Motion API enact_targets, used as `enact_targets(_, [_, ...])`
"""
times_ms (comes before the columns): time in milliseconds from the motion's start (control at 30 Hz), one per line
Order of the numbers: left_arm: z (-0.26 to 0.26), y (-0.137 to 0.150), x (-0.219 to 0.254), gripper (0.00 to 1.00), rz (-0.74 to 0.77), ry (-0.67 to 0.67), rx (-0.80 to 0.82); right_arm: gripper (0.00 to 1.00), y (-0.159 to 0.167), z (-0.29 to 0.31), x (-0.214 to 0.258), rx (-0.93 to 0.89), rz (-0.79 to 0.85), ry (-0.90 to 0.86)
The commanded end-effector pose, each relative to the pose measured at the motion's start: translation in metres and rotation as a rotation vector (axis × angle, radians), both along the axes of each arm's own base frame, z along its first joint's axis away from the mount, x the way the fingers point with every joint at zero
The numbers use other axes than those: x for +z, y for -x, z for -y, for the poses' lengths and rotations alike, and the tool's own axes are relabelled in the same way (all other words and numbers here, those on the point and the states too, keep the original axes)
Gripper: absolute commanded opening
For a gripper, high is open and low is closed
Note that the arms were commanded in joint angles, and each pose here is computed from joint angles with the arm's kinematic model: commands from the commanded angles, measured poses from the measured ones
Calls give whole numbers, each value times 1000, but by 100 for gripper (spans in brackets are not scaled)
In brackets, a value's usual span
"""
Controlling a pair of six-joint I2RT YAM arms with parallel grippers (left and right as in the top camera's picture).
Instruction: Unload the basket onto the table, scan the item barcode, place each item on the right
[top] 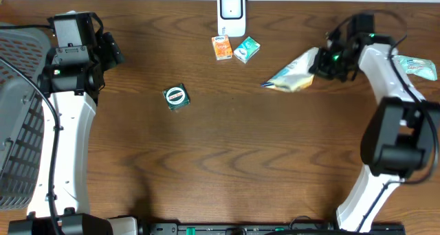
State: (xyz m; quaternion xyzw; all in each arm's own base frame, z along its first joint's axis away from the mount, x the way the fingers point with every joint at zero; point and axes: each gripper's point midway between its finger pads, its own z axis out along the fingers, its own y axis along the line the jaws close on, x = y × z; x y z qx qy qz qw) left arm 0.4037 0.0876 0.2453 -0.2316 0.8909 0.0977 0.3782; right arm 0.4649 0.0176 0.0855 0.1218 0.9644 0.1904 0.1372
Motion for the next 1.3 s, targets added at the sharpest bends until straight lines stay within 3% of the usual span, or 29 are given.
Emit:
enact_targets(0, [-3, -1, 1, 98, -5, -15, 2, 1, -9, 21, 63, -40, 146, 160])
enact_targets(200, [-3, -1, 1, 98, -5, -15, 2, 1, 3, 29, 63, -96, 97, 245])
enact_targets(233, [-3, -1, 1, 98, -5, -15, 2, 6, 6, 29, 60, -116, 74, 236])
enact_targets(300, [-3, -1, 1, 98, -5, -15, 2, 46, 12, 29, 51, -149, 24, 222])
enact_targets(367, [-3, -1, 1, 98, -5, -15, 2, 68, 20, 28, 42, -173, -34, 212])
enact_targets(567, [-3, -1, 1, 98, -5, -15, 2, 86, 45, 18, 4, -182, -202, 168])
enact_targets(800, [-3, -1, 1, 98, -5, -15, 2, 99, 28, -13, -40, -133, -170, -13])
enact_targets(967, [-3, -1, 1, 98, -5, -15, 2, 99, 18, -24, -65, -111, -120, -84])
enact_targets(1033, [-3, -1, 1, 98, -5, -15, 2, 94, 13, -26, -76, -120, -112, -89])
enact_targets(1067, [-3, -1, 1, 98, -5, -15, 2, 85, 12, -28, -79, -124, -111, -92])
enact_targets(1100, [-3, -1, 1, 98, -5, -15, 2, 51, 11, -30, -83, -122, -113, -92])
enact_targets(1167, [-3, -1, 1, 98, -5, -15, 2, 9, 10, -32, -86, -117, -113, -90])
enact_targets(1200, [-3, -1, 1, 98, -5, -15, 2, 1, 10, -32, -86, -119, -112, -85])
enact_targets(1267, [-3, -1, 1, 98, -5, -15, 2, 1, 7, -30, -82, -122, -100, -85])
